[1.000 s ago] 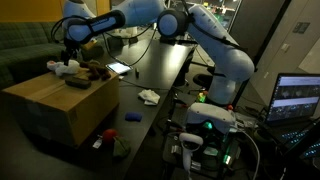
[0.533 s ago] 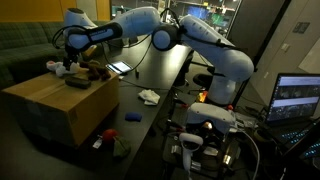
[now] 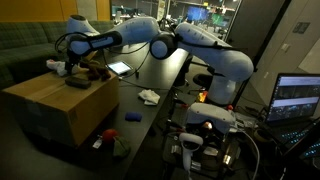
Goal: Switch between the objects on the box and on the table
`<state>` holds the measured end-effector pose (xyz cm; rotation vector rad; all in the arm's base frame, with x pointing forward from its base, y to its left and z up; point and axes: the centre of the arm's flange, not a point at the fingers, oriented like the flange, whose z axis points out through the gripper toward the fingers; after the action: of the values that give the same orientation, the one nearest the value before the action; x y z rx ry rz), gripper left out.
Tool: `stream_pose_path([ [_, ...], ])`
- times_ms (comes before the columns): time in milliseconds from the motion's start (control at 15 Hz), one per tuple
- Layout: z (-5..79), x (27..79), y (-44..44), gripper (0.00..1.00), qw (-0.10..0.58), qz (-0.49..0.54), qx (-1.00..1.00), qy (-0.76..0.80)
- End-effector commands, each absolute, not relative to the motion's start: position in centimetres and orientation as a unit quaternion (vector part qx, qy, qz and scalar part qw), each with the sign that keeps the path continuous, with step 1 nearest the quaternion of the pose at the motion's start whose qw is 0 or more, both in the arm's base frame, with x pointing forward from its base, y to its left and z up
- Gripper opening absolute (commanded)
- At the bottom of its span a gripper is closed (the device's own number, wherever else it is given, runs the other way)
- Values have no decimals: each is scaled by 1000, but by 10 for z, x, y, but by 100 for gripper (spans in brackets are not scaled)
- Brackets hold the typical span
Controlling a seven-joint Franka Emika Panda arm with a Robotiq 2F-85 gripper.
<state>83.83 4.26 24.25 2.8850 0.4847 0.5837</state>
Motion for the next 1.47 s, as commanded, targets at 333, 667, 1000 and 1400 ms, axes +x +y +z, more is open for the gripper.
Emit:
stream_pose_path([
  [333, 260, 884, 47, 22, 82, 215, 959, 165],
  [667, 274, 874, 49, 0, 76, 211, 960, 165],
  [1000, 314, 844, 50, 1, 70, 213, 961, 161],
  [1400, 383, 789, 21, 1, 68, 152, 975, 146],
])
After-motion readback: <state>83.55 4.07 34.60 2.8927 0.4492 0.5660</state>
